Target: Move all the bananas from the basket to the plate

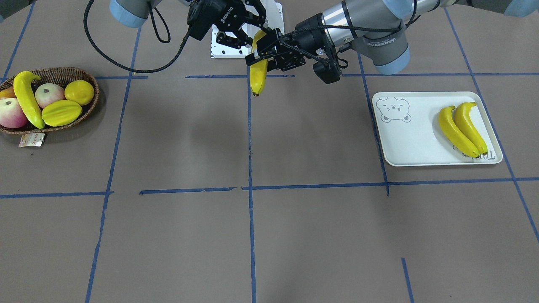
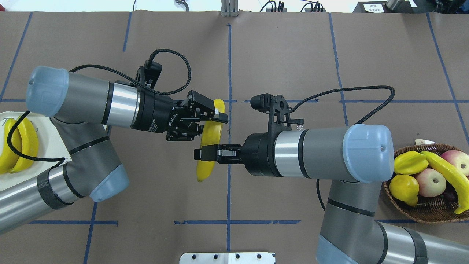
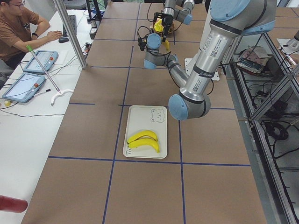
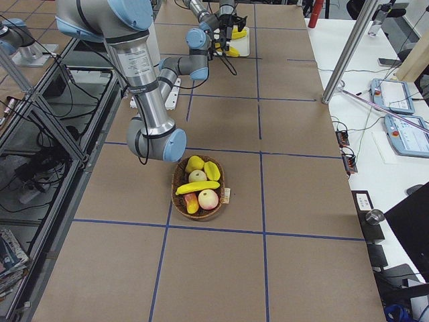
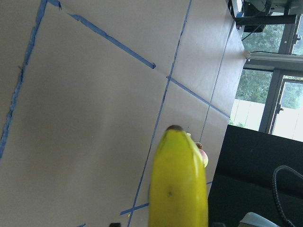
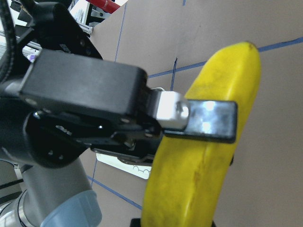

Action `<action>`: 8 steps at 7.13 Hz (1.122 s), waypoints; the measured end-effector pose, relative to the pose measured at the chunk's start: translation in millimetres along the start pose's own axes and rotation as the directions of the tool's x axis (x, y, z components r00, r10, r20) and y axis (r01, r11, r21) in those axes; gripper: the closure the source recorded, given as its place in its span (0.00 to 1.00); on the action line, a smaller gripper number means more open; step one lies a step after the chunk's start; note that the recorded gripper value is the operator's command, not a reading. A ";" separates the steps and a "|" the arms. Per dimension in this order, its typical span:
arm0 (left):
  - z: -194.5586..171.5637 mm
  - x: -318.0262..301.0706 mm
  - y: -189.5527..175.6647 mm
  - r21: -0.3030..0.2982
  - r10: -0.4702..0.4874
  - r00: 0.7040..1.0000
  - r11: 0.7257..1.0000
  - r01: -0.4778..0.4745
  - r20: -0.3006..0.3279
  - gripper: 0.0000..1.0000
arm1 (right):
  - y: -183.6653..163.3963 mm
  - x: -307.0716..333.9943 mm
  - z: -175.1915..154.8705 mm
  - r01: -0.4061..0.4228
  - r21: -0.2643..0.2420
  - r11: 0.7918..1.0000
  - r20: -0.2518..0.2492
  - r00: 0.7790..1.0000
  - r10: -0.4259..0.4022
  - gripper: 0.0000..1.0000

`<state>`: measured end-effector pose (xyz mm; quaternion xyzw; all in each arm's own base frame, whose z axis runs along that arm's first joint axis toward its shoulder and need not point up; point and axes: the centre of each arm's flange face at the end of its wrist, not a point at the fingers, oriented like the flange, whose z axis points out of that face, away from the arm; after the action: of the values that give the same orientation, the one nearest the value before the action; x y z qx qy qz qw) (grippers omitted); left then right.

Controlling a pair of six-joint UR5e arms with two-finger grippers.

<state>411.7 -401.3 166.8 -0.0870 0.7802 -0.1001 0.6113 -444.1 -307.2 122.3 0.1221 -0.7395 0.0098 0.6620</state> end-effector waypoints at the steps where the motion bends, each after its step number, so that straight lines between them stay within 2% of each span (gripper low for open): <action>1: -1.5 -1.1 -0.3 0.001 -0.005 1.000 1.000 0.005 0.001 1.00 | -0.1 0.0 -0.9 0.001 -0.001 1.000 0.001 1.000 -0.001 0.01; 6: -5.8 -7.2 -7.3 0.017 -0.011 1.000 1.000 0.010 0.016 1.00 | -0.4 4.2 -11.1 -0.012 0.005 1.000 -0.007 1.000 0.012 0.00; 7: -9.6 -14.2 -14.5 0.036 -0.018 0.999 0.999 0.016 0.031 1.00 | 0.2 8.2 -18.7 -0.013 0.008 1.000 -0.015 1.000 0.014 0.00; 8: -22.3 -28.5 -32.1 0.080 -0.030 0.998 0.996 0.025 0.057 1.00 | 0.5 17.2 -32.0 -0.018 0.014 1.000 -0.039 0.999 0.018 0.00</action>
<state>397.3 -423.8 207.1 -0.0763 0.7562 -0.1370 0.6352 -414.6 -303.9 143.2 0.1196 -0.7272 0.0231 0.6755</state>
